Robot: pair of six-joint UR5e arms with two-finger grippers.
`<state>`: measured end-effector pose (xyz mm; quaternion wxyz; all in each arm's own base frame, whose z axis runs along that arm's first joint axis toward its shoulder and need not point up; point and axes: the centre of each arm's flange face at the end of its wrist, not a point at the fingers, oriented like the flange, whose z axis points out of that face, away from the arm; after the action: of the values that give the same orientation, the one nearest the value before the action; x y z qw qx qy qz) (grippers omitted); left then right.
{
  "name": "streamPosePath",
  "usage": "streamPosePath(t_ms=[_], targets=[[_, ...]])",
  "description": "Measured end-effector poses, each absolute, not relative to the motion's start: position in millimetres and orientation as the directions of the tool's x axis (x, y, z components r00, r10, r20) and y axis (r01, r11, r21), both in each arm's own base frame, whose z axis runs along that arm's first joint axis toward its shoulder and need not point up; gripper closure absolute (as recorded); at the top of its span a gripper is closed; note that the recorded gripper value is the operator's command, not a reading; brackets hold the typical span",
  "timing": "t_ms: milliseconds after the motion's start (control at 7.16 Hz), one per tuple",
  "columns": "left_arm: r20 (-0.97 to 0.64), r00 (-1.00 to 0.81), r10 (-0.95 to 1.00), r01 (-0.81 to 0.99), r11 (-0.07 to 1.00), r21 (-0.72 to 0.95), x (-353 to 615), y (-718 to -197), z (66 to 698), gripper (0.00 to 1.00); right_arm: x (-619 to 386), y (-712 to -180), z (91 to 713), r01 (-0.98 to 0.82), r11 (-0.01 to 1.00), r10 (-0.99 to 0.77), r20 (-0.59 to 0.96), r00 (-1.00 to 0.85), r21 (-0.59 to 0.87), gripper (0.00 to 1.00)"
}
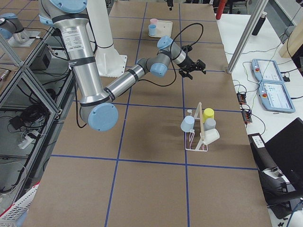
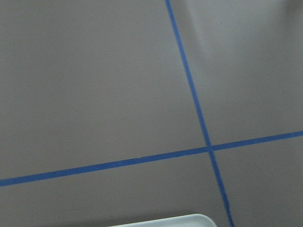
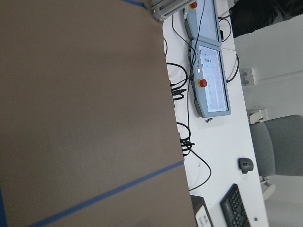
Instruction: Transfer IKEA cup to right arm and place on rack
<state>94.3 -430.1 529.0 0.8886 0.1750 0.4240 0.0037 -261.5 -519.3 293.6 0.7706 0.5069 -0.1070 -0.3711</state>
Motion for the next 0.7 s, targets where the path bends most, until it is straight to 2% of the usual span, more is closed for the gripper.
streamPosePath(t_ms=[279, 559, 698], targets=[[-0.742, 0.650, 0.164, 0.060, 0.962, 0.265, 112.5, -390.8, 561.0, 0.00, -293.4, -485.2, 275.2, 0.238, 0.368, -0.672, 0.080, 0.736, 0.899, 0.00], [-0.738, 0.649, 0.185, -0.021, 0.974, 0.226, 128.7, -354.1, 584.8, 0.00, -315.4, -459.0, 273.4, 0.239, 0.458, -0.734, 0.212, 0.645, 0.856, 0.00], [-0.739, 0.647, 0.186, -0.043, 0.977, 0.209, 134.3, -344.4, 590.1, 0.03, -318.1, -452.5, 269.6, 0.234, 0.491, -0.738, 0.259, 0.623, 0.839, 0.00]])
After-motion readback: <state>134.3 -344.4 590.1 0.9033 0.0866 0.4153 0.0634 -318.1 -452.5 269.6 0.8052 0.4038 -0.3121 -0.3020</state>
